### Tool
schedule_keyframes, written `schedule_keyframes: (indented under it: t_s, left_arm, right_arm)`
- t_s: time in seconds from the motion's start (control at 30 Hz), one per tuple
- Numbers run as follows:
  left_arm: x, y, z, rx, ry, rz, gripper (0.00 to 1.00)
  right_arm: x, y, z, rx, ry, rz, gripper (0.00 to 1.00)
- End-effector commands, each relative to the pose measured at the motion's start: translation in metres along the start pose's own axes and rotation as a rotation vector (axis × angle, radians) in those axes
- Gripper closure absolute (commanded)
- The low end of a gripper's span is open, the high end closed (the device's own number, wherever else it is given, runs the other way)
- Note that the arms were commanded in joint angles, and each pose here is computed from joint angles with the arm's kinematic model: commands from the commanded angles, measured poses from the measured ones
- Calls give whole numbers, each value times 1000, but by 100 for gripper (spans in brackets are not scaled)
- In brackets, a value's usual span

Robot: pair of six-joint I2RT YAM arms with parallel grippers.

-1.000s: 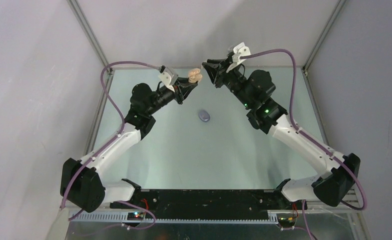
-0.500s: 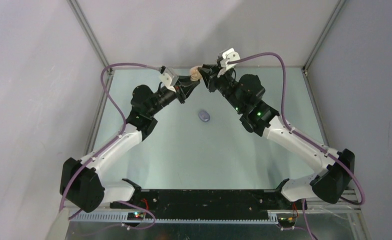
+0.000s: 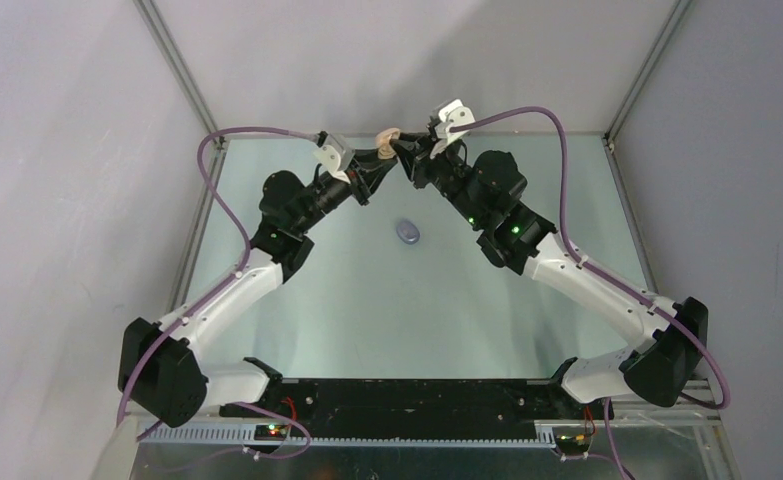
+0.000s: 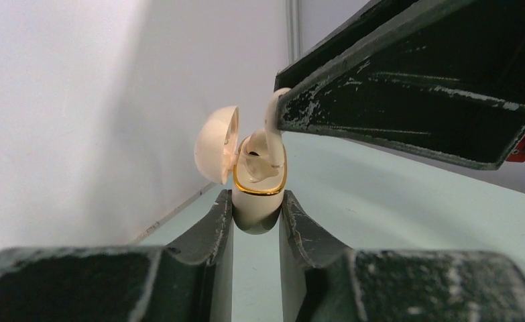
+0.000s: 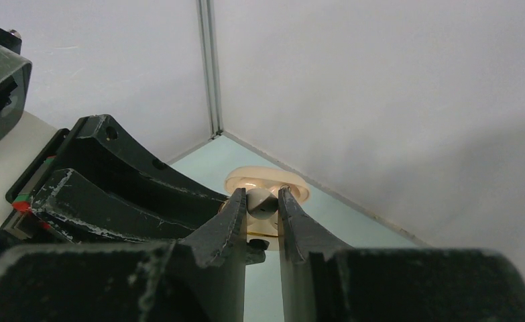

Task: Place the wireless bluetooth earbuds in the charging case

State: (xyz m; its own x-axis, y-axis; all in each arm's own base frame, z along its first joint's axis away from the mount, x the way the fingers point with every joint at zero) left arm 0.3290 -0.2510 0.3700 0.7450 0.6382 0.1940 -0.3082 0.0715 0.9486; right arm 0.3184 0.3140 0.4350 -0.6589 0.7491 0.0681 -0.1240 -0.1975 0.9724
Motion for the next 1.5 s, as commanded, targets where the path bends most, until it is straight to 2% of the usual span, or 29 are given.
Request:
schedule_keyframes:
  t_s: [0.0, 0.8, 0.9, 1.0, 1.47]
  left_arm:
    - [1, 35, -2, -103, 11, 31, 100]
    - [5, 50, 5, -141, 40, -48, 100]
    - [7, 51, 4, -141, 51, -49, 100]
    - [7, 50, 4, -141, 56, -46, 100]
    - [8, 43, 5, -125, 55, -54, 100]
  right_arm:
    - [7, 10, 1, -38, 22, -8, 100]
    - [18, -2, 11, -62, 57, -93, 100]
    - [23, -2, 10, -58, 88, -96, 92]
    - [26, -1, 8, -55, 106, -88, 74]
    - [17, 33, -2, -59, 156, -33, 46]
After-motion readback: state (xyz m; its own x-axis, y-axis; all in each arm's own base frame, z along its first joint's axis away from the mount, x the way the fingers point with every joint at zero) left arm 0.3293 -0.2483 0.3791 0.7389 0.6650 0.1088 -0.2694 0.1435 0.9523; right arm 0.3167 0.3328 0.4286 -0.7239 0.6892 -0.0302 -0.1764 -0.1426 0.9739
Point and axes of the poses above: each gripper's point midway between its finger pads, its own z axis out along the fingers, its own x axis along the line the jaws close on, y = z × x, the point moved 2 cm from there along -z, back along the fingers, and after that the axes turned 6 degrees about z, right-handed, at the moved point
